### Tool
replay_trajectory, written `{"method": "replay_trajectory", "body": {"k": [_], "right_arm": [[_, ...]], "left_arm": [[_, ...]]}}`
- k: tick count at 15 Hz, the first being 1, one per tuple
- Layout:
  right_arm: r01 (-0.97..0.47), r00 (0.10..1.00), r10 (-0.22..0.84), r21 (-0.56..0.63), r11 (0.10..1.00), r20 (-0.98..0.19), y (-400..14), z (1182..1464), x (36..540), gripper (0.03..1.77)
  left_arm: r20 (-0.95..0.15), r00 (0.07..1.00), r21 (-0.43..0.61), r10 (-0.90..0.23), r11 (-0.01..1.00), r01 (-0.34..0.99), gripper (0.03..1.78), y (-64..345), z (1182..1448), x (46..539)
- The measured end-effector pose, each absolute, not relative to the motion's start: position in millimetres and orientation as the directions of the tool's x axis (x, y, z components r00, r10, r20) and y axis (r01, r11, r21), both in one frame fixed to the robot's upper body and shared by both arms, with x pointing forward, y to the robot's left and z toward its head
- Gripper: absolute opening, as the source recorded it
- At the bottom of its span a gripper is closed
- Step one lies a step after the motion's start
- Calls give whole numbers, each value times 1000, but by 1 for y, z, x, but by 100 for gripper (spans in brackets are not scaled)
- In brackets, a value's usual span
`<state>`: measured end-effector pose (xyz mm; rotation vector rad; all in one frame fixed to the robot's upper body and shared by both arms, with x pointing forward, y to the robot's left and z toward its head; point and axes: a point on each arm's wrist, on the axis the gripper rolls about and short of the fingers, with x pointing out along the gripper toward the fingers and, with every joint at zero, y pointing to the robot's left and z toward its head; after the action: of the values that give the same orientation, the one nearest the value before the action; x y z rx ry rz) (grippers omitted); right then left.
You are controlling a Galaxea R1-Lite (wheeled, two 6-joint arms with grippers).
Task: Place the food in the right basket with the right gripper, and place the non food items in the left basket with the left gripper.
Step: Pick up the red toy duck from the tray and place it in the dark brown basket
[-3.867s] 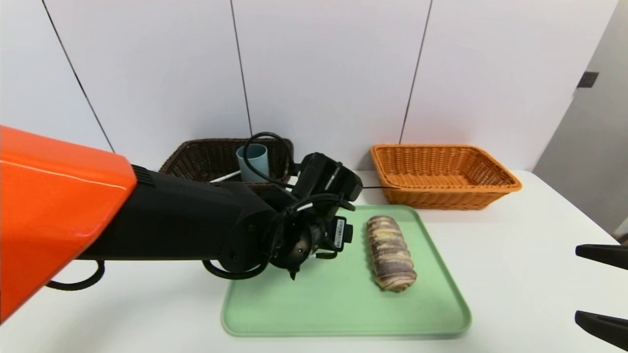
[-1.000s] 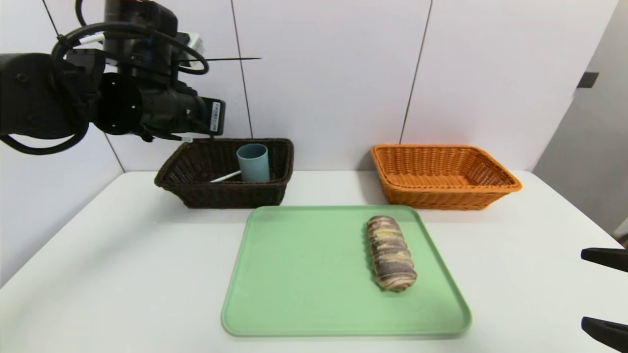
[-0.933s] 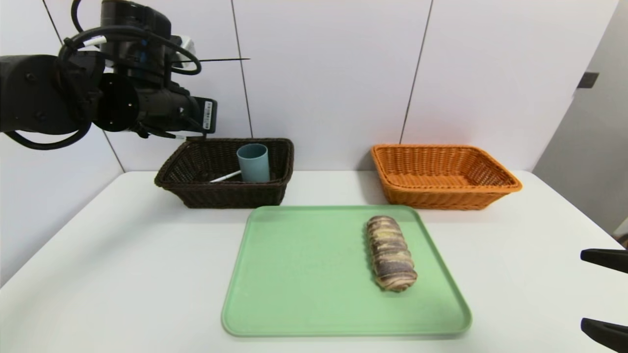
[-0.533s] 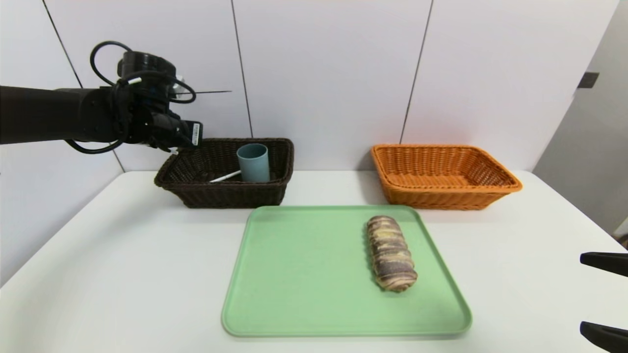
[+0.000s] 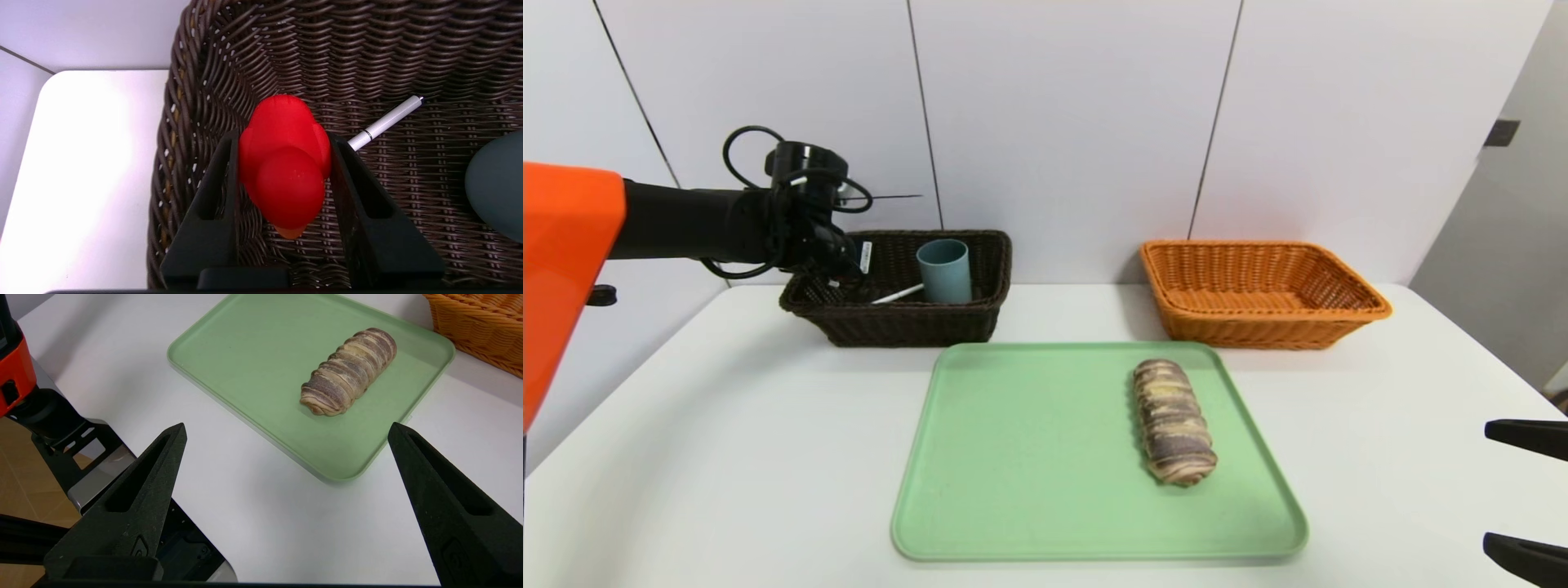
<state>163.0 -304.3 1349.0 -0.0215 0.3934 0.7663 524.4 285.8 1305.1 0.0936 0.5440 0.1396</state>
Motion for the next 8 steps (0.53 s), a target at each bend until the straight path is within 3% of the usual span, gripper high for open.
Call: {"method": "replay_trajectory", "body": {"k": [1, 4, 8], "right_arm": [[-678, 652, 670, 123, 725, -354, -304, 1349, 163, 170], [-678, 655, 670, 120, 725, -349, -304, 1350, 163, 170], [-676, 657, 669, 120, 727, -348, -304, 1350, 164, 170]], "left_arm": [[-511, 845, 126, 158, 986, -108, 69, 286, 1303, 526], [-516, 842, 127, 158, 986, -108, 102, 286, 1300, 528], [-493, 858, 112, 141, 989, -98, 130, 285, 1313, 522]]}}
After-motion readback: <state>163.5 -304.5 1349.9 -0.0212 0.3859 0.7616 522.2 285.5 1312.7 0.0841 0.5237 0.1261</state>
